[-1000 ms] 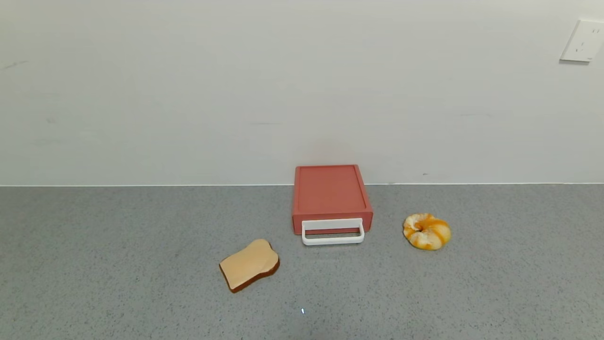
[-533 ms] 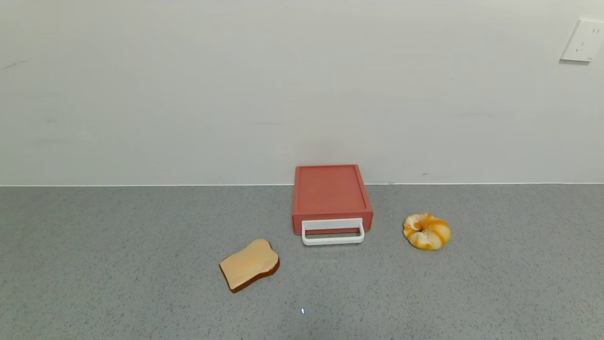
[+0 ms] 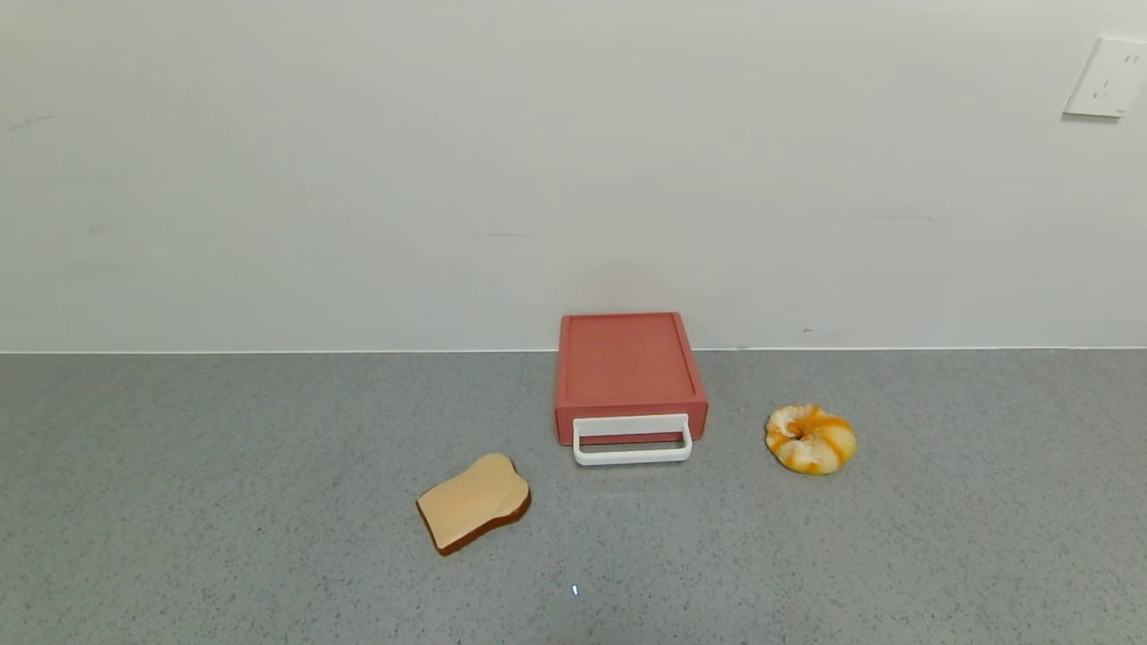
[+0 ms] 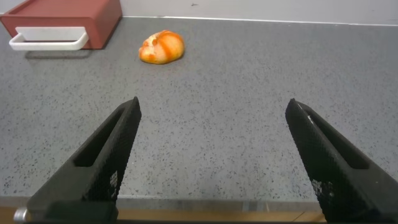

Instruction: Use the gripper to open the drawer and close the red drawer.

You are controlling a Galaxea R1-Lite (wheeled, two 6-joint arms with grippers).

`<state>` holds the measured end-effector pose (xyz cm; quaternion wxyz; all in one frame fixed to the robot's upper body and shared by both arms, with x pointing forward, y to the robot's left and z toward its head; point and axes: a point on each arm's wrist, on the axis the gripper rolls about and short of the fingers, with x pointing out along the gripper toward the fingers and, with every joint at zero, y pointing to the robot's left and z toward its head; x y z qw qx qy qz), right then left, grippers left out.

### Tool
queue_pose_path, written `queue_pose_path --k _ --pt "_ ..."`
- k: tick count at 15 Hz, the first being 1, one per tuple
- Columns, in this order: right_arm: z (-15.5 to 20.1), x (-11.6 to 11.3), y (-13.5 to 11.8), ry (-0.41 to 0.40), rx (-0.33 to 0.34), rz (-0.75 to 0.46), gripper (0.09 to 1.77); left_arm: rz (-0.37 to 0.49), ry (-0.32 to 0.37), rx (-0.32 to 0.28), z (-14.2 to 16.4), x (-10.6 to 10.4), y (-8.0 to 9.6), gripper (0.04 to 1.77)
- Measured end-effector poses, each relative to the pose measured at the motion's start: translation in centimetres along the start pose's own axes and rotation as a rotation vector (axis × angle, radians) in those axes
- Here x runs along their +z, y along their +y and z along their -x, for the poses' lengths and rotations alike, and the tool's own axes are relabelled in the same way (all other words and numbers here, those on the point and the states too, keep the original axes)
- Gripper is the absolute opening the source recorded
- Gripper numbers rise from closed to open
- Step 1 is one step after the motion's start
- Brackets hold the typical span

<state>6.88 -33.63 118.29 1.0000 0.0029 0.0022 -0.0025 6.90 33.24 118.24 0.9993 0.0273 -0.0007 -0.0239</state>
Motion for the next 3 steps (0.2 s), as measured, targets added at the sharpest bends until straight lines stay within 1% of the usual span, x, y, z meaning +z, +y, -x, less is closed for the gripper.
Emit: queue_pose_path --k 3 --pt "0.0 -0.01 0.0 0.001 -0.001 0.0 1.71 0.001 0.001 0.0 0.0 -0.01 0.0 1.72"
